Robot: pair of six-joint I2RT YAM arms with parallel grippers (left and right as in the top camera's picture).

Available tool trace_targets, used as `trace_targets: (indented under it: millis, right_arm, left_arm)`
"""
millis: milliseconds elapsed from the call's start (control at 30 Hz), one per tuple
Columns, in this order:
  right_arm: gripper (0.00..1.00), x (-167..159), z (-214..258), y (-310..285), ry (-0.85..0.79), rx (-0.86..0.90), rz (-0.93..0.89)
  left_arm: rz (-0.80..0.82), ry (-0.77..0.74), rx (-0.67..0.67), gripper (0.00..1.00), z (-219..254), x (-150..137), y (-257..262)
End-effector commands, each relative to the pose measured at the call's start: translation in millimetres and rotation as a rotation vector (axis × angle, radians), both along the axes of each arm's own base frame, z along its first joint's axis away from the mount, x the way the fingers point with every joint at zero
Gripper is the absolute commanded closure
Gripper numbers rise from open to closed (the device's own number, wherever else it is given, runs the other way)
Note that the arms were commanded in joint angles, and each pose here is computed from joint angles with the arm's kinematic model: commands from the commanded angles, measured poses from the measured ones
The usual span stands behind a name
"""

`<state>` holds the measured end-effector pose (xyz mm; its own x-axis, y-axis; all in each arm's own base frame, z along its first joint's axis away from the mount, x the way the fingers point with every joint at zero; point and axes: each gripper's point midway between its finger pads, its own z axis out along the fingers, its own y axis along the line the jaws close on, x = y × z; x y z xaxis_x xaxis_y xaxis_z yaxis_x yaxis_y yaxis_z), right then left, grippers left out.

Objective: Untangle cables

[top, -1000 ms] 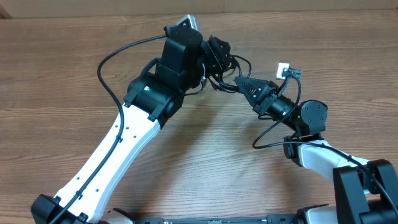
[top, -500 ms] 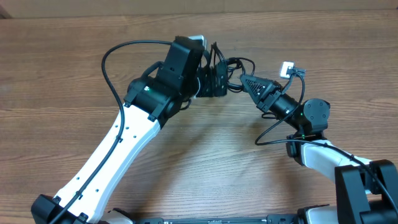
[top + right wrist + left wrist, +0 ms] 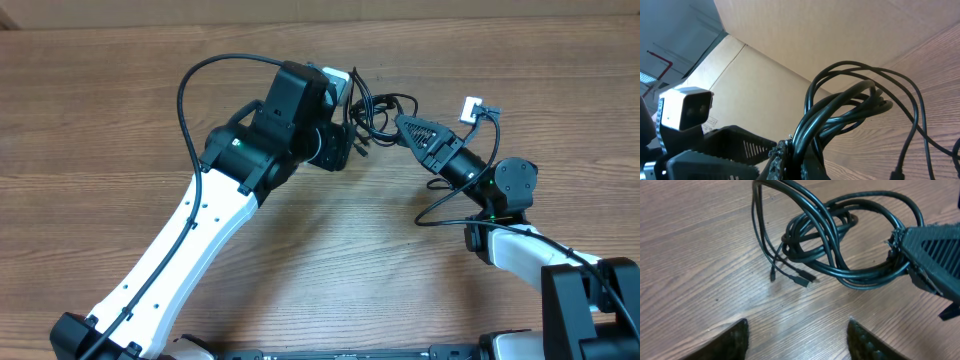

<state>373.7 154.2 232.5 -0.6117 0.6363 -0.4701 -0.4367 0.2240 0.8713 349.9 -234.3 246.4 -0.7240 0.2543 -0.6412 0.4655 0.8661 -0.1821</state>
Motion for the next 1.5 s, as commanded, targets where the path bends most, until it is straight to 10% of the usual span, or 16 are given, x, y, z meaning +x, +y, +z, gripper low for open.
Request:
trace_targets:
  millis: [0,200,833,1067,1200,1467]
  right_arm:
    - [0.96,1.0,6.3,-0.8,-0.018,0.007,0.002]
    - [0.96,0.5,6.1,-0.3,-0.034,-0.008,0.003]
    - [0.96,-2.6,18.7,-15.0,0.138,0.198,0.063]
    - [0.96,-5.0,16.8,-20.3,0.229,0.257,0.101]
    - [0.96,-5.0,16.8,-20.3,0.231,0.259,0.101]
    - [0.96,-7.9,19.1,-18.6,0.239,0.270,0.123]
  left_arm:
    - [-0.118,-0.054,0.055,0.45,3.3,-2.6,-3.5]
    - [-0.319,-0.147,0.203,0.00,-3.4,-4.2,-1.9]
    - [-0.980,-0.446,0.610,0.11,-16.2,-16.1,3.1]
    - [-1.130,-0.567,0.537,0.33,-7.5,-25.2,-18.8]
    - [-1.187,-0.617,0.446,0.15,-0.7,-34.8,-33.1]
    - [-1.241,-0.685,0.300,0.15,13.3,-47.9,-52.5]
